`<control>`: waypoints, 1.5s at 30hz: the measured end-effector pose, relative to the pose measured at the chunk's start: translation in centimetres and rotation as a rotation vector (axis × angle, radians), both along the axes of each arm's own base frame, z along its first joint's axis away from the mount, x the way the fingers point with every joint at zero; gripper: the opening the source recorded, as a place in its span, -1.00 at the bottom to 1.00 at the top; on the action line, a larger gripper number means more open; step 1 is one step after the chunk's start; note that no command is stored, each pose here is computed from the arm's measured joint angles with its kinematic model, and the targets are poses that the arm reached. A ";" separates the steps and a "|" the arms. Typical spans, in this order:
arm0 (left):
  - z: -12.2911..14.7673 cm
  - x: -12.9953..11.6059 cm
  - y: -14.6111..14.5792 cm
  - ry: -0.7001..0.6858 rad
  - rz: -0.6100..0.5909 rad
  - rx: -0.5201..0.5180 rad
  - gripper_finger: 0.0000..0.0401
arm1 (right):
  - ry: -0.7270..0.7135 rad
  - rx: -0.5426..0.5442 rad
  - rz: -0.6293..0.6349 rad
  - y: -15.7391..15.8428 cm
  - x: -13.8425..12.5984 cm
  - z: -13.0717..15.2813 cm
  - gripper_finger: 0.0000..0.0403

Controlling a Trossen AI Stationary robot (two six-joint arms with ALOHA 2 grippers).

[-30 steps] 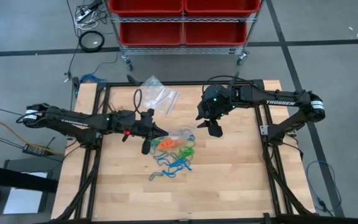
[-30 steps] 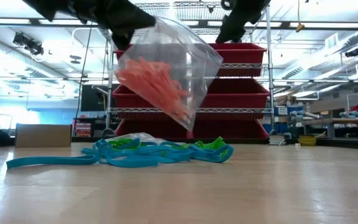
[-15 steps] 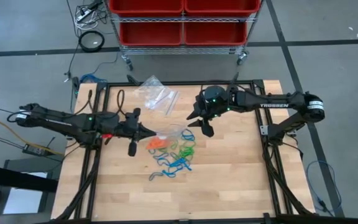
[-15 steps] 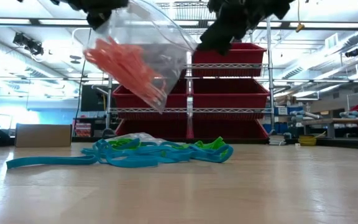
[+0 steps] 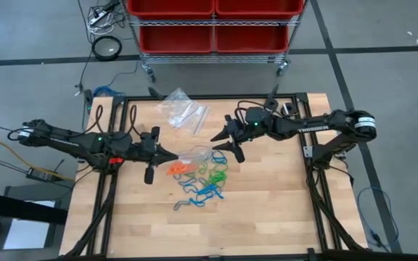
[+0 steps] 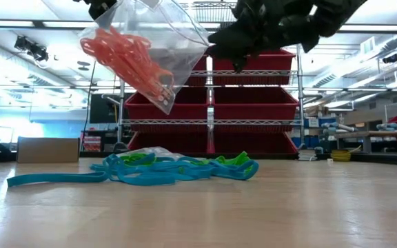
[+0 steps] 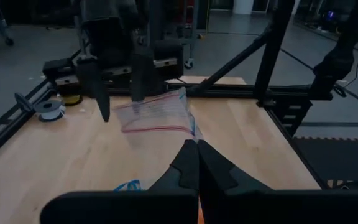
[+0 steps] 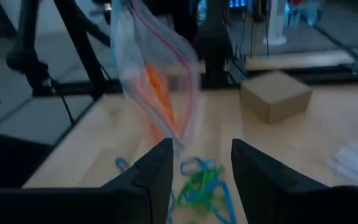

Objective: Sort rubber bands
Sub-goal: Close the transparent zip bag

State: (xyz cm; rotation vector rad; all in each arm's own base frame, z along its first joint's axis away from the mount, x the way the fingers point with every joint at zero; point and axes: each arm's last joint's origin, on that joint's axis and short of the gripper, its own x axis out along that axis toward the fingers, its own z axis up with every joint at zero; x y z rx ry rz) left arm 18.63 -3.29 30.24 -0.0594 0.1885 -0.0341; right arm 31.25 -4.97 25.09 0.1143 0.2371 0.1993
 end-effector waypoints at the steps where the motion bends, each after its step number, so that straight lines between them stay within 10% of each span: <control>1: 0.0 0.0 0.0 -0.004 0.000 0.000 -1.00 | 0.005 0.008 0.003 0.0 0.1 -0.4 -0.26; 19: -0.2 0.0 0.0 0.023 0.006 0.002 -1.00 | -0.140 0.077 0.103 0.1 2.7 -2.4 -0.39; 30: -0.2 0.0 0.1 0.019 0.037 0.013 -1.00 | -0.138 0.054 0.194 0.8 2.7 -2.5 -0.97; 45: -1.2 -0.3 0.2 0.123 0.044 -0.002 -1.00 | -0.008 0.062 0.202 1.0 2.5 -3.8 -1.00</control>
